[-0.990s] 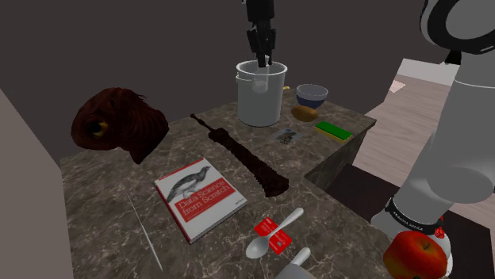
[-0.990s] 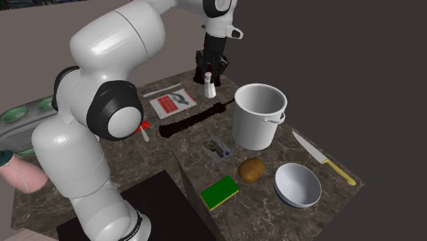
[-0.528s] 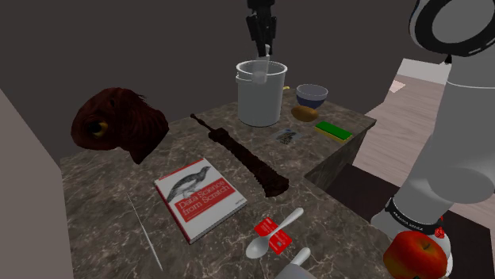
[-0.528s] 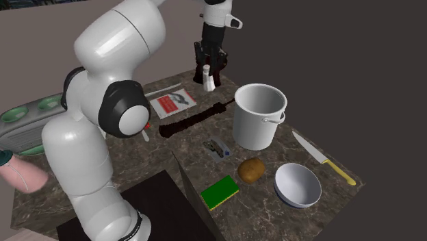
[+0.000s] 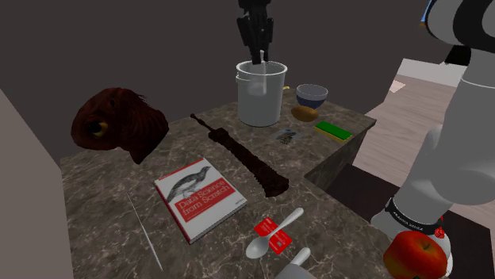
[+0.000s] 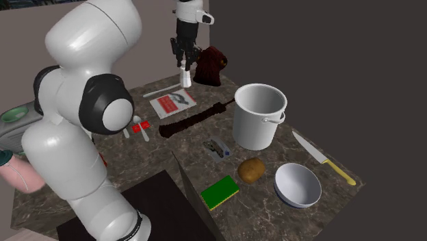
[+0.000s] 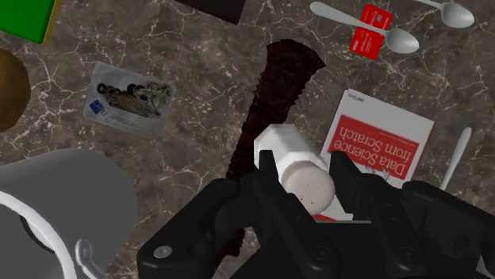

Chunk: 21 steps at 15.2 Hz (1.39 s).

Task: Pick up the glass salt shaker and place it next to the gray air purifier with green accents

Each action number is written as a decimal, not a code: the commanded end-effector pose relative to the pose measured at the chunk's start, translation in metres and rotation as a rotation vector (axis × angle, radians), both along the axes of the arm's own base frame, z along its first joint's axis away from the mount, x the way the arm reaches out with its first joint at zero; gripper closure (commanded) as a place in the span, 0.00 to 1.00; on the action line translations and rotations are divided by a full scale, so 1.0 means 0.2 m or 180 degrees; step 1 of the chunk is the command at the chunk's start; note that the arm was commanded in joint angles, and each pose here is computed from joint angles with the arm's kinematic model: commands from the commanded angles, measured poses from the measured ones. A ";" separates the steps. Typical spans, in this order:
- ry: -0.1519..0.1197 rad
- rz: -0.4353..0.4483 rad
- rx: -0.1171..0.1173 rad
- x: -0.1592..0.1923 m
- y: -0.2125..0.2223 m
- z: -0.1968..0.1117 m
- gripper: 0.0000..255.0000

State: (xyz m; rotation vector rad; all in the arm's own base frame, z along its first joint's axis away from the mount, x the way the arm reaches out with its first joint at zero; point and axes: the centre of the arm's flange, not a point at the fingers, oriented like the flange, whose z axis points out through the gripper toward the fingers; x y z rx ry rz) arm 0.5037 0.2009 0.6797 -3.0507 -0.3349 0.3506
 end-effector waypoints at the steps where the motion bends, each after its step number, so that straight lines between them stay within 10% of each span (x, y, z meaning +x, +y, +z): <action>1: 0.0000 -0.0005 -0.0001 -0.07 0.12 0.00 1.00; 21: 0.0000 -0.0005 -0.0001 -0.75 1.25 0.00 1.00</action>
